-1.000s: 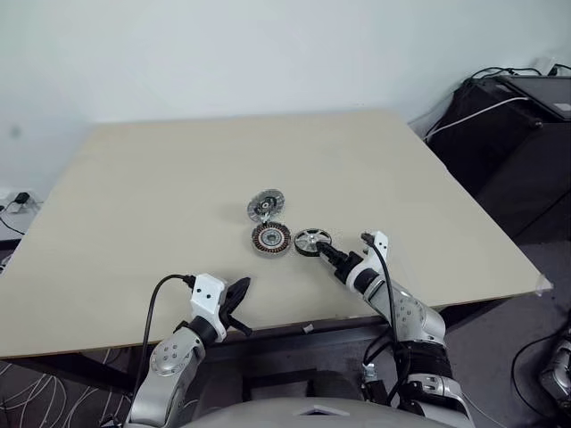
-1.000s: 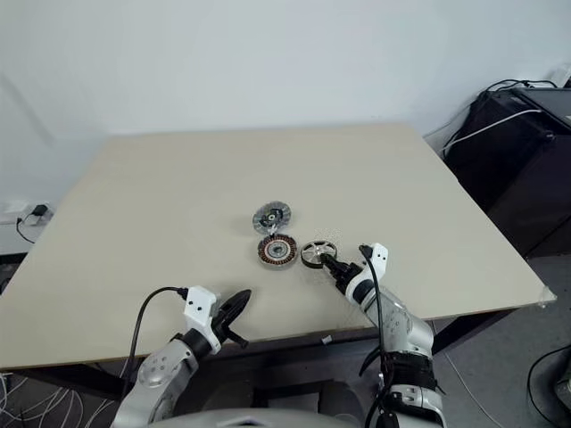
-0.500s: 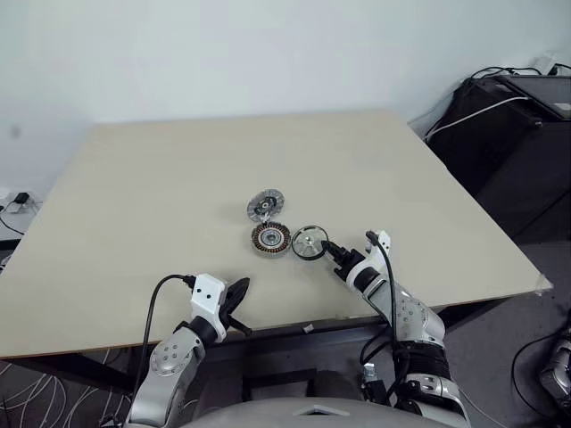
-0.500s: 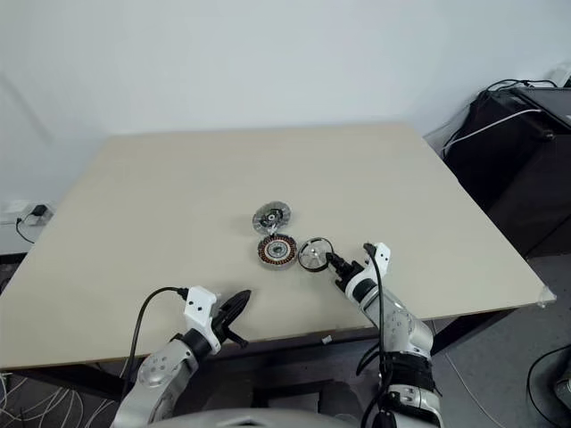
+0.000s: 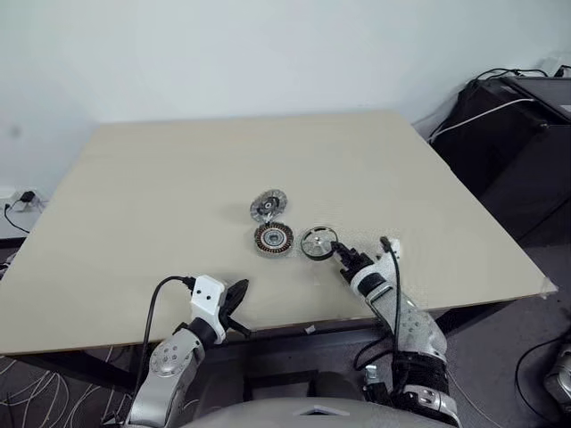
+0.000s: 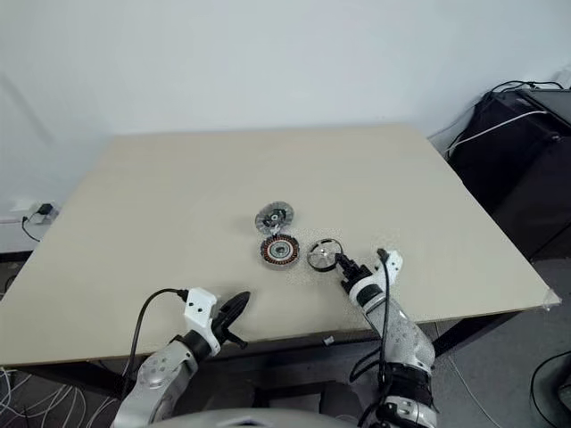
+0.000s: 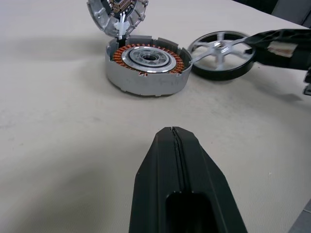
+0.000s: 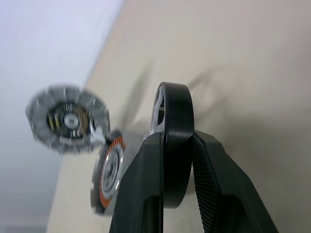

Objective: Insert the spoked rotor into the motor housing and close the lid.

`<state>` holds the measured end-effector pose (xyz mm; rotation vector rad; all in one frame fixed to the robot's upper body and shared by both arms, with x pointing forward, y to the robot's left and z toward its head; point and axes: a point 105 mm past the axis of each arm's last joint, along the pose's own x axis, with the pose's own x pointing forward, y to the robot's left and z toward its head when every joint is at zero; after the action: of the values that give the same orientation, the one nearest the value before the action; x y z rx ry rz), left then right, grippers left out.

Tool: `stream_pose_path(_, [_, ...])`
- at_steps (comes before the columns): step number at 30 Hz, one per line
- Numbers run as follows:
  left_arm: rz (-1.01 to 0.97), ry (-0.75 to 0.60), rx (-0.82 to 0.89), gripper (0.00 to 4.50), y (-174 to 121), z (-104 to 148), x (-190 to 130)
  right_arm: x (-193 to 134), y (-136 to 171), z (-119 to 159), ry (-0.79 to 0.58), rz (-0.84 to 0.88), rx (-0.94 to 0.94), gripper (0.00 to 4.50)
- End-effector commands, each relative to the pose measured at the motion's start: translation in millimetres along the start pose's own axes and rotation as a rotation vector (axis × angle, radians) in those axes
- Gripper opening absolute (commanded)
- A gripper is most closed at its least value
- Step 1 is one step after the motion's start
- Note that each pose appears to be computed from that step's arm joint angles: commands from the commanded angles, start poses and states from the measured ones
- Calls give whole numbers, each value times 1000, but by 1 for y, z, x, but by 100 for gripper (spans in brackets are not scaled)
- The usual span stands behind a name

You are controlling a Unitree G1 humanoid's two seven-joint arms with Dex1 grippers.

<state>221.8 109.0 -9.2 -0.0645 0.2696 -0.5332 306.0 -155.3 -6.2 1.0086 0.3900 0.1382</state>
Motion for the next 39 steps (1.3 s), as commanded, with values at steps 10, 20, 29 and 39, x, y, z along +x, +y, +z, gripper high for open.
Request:
stream_pose_path(10, [-16,-21,12,0,-3,7,0,6,65,-3,12,257,62,55])
stream_pose_path(20, [-9,-15,2,0,-4,5,-2,27,107,-48,191,383,63,55])
stream_pose_path(29, [8,-17,3,0,-3,6,-6,43,111,-63,237,387,62,55])
stream_pose_path(39, [20,-18,5,0,-1,6,-8,56,102,-71,258,347,42,55])
